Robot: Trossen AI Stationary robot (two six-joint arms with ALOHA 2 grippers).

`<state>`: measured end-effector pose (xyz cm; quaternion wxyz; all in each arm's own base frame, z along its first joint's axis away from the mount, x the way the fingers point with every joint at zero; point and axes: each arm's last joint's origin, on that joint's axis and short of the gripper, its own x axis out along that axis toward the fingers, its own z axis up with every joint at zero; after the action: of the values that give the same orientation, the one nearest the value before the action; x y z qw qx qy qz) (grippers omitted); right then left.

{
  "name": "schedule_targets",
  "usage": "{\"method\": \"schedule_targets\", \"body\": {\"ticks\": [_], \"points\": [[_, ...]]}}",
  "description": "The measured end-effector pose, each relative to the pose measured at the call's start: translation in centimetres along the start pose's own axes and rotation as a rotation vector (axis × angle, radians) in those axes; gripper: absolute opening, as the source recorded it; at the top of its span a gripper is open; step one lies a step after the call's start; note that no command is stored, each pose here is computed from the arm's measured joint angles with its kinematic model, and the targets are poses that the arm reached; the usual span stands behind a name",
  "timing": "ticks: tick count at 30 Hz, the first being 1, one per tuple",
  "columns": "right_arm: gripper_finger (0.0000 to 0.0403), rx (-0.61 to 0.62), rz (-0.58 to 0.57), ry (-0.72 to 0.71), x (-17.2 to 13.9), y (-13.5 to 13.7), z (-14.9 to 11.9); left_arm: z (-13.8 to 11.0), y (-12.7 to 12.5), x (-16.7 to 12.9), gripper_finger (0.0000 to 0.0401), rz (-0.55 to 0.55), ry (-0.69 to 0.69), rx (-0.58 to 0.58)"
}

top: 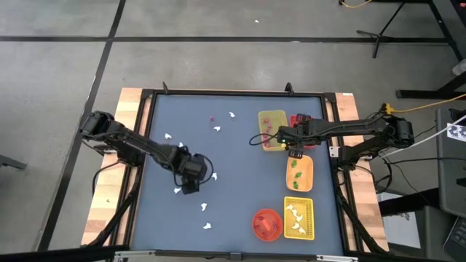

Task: Sort Halloween decoration
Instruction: Put the pink skeleton toy into the top yellow bin

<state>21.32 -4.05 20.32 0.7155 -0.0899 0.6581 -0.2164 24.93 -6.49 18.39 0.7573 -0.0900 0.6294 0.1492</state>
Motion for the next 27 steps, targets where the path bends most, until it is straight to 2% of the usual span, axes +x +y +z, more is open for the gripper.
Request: {"method": "schedule_targets", "body": {"ticks": [8,15,27], "points": [[0.0124,0.0,0.0,0.0,0.0,0.0,0.0,-1.3,-0.3,1.1,0.0156,0.016,0.016,-0.038],[0.0124,0.0,0.0,0.0,0.0,0.0,0.0,-1.0,-0.4,1.4,0.0156,0.022,-0.048,-0.031],[0.0124,0.0,0.0,0.0,0.0,0.0,0.0,-1.8,0.0,2.6,0.0156,0.028,-0.047,-0.047]]}}
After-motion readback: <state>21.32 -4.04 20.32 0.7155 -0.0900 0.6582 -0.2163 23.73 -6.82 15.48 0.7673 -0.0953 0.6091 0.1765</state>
